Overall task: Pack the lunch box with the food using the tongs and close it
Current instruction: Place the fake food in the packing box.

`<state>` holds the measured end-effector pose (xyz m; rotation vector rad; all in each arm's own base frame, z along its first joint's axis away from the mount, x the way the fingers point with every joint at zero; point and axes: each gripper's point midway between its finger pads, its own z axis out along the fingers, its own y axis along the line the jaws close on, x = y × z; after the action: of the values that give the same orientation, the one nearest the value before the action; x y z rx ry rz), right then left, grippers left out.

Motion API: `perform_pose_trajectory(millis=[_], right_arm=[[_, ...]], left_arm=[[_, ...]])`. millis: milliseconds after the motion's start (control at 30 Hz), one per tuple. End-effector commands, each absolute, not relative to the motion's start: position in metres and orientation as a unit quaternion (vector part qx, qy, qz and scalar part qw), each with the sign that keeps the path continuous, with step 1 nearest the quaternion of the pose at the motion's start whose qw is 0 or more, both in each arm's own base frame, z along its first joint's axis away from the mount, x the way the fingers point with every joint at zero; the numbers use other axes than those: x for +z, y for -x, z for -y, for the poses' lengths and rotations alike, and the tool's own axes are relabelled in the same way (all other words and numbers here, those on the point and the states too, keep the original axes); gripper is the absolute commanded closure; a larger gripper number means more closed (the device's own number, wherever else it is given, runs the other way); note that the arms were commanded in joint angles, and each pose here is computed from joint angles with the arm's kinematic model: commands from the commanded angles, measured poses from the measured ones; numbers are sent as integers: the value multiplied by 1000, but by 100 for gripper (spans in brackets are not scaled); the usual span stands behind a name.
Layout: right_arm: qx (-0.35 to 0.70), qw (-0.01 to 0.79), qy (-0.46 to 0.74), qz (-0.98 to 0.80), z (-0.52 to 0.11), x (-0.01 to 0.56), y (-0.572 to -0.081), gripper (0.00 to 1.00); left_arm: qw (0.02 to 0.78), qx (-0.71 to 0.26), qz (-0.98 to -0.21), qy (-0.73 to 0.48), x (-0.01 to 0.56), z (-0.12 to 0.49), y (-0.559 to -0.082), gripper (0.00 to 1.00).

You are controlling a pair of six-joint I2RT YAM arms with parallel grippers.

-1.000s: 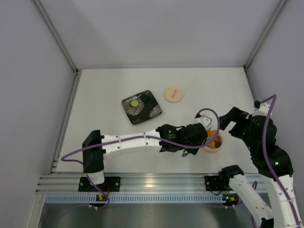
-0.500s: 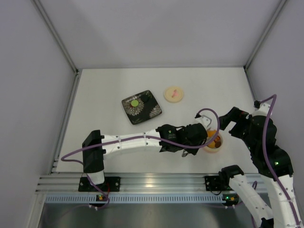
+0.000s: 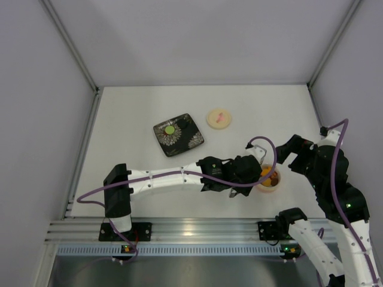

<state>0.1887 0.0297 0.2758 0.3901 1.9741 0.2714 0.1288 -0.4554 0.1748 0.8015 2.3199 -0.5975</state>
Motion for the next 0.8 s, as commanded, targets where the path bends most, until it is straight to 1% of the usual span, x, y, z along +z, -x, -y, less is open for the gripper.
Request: perform_pose_trajectory(millis=[0, 167, 267, 300, 367, 400, 467, 533, 567, 600, 667, 700, 767], right_arm=[[104, 538, -172, -819, -23, 285, -187, 1], [105, 538, -172, -819, -23, 286, -187, 1], [104, 538, -171, -819, -23, 286, -187, 1], [104, 539, -171, -818, -23, 287, -186, 1], [104, 539, -171, -818, -22, 287, -185, 1], [103, 540, -172, -818, -22, 287, -185, 1], [103, 540, -172, -818, -22, 287, -185, 1], [105, 539, -172, -818, -23, 286, -185, 1], [105, 538, -172, -819, -23, 285, -185, 1], [107, 538, -172, -818, -23, 285, -184, 1], [109, 538, -171, -818, -24, 285, -185, 1], [110, 539, -171, -818, -24, 285, -185, 1], [112, 538, -170, -818, -25, 284, -185, 1]], left_arm=[[318, -238, -870, -293, 189, 458, -131, 49], [329, -241, -867, -285, 197, 456, -134, 50], [358, -237, -863, -265, 213, 448, -143, 50], [380, -231, -861, -249, 226, 440, -152, 49], [394, -222, -862, -228, 236, 427, -161, 49], [410, -222, -860, -206, 250, 415, -172, 49], [417, -215, -865, -176, 250, 396, -186, 49], [433, -214, -867, -121, 265, 365, -212, 49], [433, -198, -873, -104, 253, 349, -222, 48], [448, -190, -871, -63, 261, 321, -244, 48], [455, -165, -875, -20, 251, 284, -260, 48], [459, -142, -877, 12, 246, 260, -278, 48], [461, -119, -878, 43, 238, 232, -290, 47]])
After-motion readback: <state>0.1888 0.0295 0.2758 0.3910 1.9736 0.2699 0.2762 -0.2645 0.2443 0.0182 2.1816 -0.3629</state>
